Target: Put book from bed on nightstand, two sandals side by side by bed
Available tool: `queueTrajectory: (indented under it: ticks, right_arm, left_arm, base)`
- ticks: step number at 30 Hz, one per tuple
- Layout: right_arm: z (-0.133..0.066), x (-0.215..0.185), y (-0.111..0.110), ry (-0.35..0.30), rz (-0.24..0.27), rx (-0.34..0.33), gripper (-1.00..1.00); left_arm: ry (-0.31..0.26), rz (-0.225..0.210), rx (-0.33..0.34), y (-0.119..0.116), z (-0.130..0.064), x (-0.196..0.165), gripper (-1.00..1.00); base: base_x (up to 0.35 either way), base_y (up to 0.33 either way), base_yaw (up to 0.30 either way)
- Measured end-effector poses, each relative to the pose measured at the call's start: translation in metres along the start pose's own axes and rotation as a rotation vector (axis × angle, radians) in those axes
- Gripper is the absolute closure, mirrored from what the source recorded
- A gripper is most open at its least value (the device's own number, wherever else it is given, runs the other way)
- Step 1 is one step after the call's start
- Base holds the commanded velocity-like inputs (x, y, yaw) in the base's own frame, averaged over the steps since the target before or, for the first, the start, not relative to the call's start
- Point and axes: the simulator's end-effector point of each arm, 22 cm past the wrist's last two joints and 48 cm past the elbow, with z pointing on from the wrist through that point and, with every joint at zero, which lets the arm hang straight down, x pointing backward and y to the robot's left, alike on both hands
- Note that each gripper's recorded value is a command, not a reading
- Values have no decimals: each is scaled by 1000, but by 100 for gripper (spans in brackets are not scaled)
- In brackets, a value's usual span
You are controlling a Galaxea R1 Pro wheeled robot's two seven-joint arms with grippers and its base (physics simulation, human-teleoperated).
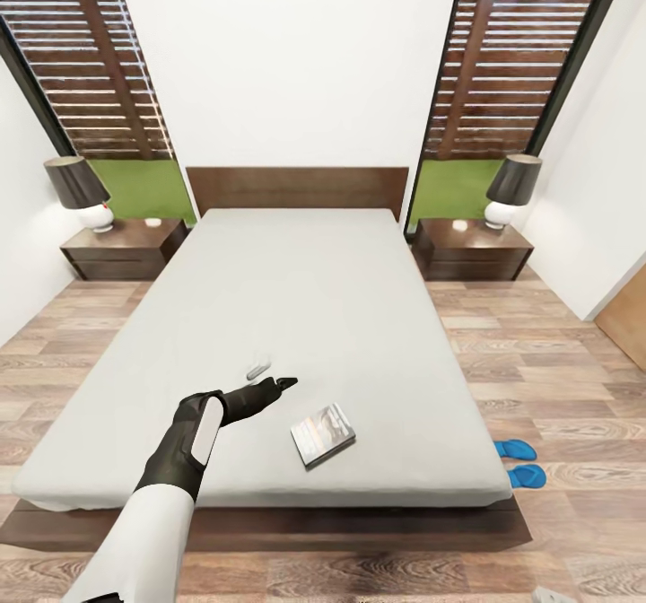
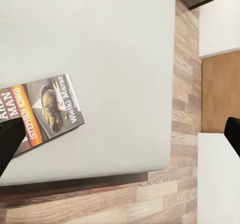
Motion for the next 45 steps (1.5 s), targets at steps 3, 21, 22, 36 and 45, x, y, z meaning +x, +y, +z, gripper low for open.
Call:
queueTrajectory:
  ticks: [3, 21, 22, 36, 45]
  right_arm:
    - [1, 2, -1, 4, 0, 2, -100]
    - [5, 13, -5, 31, 3, 10, -100]
    - [5, 14, -5, 33, 3, 10, -100]
    - [8, 23, -8, 54, 5, 17, -100]
    - [9, 28, -10, 67, 6, 21, -100]
  left_arm:
    - [3, -2, -2, 2, 1, 2, -100]
    - [22, -17, -15, 14, 10, 11, -100]
    - [23, -18, -15, 15, 10, 11, -100]
    - [39, -30, -25, 24, 16, 20, -100]
    - [50, -38, -32, 31, 20, 25, -100]
  base:
    - [0, 0, 0]
    - [0, 0, 0]
    - [0, 0, 0]
    - [0, 0, 0]
    - [0, 0, 0]
